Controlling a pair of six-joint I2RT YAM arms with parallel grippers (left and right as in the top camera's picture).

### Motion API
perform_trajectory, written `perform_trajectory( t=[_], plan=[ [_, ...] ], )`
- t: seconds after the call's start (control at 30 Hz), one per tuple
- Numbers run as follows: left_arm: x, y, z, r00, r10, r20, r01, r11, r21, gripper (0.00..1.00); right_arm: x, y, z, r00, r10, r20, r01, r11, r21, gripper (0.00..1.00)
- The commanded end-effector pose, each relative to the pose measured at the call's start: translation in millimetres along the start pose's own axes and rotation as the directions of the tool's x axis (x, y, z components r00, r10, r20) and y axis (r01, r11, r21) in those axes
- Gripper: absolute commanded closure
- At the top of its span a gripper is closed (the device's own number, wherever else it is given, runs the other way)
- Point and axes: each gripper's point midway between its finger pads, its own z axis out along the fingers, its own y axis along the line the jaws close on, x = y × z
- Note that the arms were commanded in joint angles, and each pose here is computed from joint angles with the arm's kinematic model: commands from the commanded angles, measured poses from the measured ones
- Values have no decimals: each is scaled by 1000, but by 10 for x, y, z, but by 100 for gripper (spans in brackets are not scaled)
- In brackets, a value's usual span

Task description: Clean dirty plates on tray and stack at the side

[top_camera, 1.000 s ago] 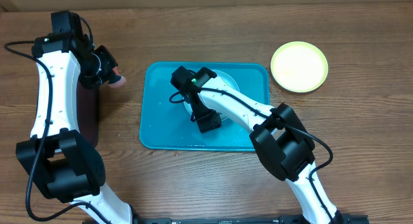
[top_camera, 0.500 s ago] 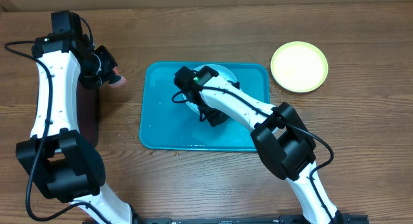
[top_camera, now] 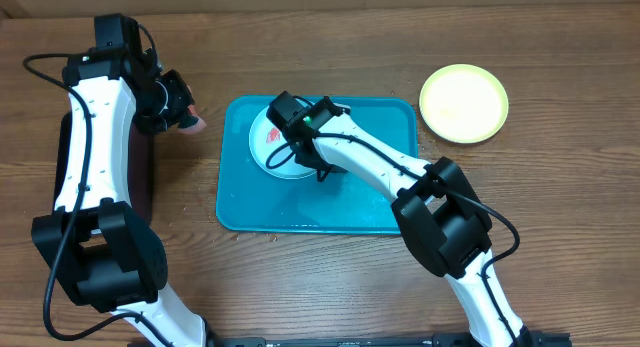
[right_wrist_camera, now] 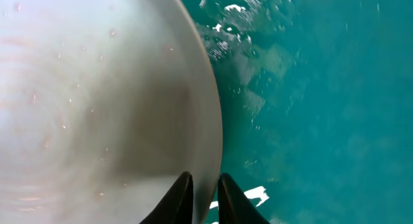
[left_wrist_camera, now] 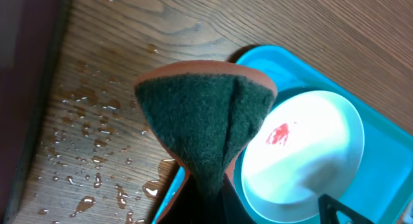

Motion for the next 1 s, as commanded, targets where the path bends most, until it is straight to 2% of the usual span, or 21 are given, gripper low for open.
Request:
perform_trajectory(
  t=[0.0, 0.03, 0.13, 0.33, 0.4, 0.6, 0.7, 0.83, 0.97],
  plan=[
    [31, -207, -79, 995, 96, 7, -97, 993, 64, 96, -105, -43, -75, 972, -235, -16, 234, 970, -60, 71],
    [41, -232, -76, 995, 103, 6, -103, 992, 68, 96, -129, -54, -67, 974, -227, -17, 226, 972, -66, 65],
    [78, -299, -63, 992, 128, 2, -128, 989, 72, 96, -248, -74, -37, 981, -192, -10, 190, 977, -92, 64],
    [134, -401, -44, 987, 163, -4, -162, 984, 78, 96, -398, -30, -1, 993, -90, -72, 71, 971, -230, 65],
    [146, -421, -41, 986, 168, -6, -167, 983, 80, 96, -407, -48, 7, 993, -22, -113, -6, 969, -247, 69],
    [173, -469, -33, 984, 180, -8, -179, 980, 83, 96, -316, 14, 62, 987, -14, -160, -34, 956, -293, 69],
    [177, -471, -32, 983, 181, -9, -180, 980, 83, 96, -173, -34, 140, 979, -11, -202, -45, 961, -271, 82],
    [184, -480, -31, 983, 185, -10, -183, 979, 84, 96, -103, -111, 146, 973, -16, -230, -41, 969, -243, 83],
    [250, -564, -16, 972, 233, -19, -230, 969, 90, 96, -172, -198, 173, 972, -116, -203, 60, 963, -262, 96]
  ],
)
